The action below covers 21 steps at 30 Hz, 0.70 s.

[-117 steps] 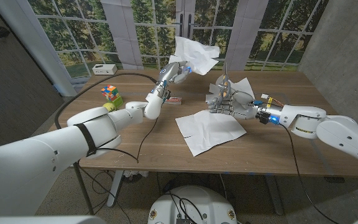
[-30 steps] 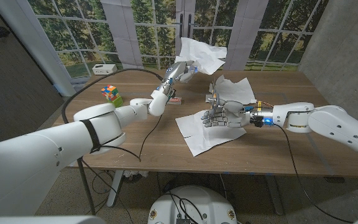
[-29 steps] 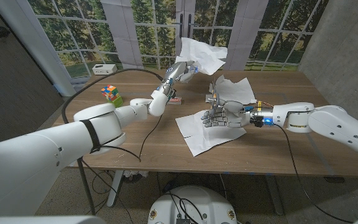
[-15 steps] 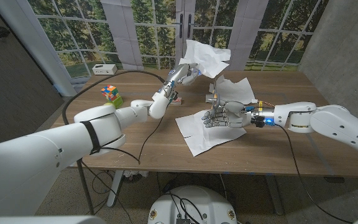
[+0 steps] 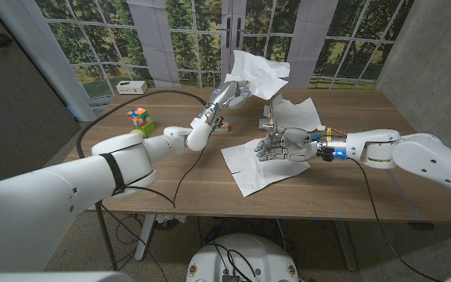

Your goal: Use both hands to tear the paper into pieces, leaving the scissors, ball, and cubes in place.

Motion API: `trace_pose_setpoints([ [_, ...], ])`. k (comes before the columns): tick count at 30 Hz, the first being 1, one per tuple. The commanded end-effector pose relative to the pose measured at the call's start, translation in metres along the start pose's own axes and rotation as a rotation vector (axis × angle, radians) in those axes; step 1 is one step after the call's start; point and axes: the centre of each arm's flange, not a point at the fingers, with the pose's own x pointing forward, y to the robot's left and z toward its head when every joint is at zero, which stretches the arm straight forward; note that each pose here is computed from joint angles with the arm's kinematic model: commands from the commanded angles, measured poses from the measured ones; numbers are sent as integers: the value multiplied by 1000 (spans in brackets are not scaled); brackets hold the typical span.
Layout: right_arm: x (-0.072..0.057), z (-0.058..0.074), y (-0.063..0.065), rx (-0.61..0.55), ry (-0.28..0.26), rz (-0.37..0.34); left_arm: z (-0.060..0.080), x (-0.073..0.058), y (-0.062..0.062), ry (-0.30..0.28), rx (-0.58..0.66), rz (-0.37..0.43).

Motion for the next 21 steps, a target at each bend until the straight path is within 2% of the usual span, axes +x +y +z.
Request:
trace_pose_setpoints([
  [1,0,-1,1,1,1,2,-3,-2,3,1,8,14],
  [21,-2,-4,-1,9,0,3,-7,0,5,23,23,15],
])
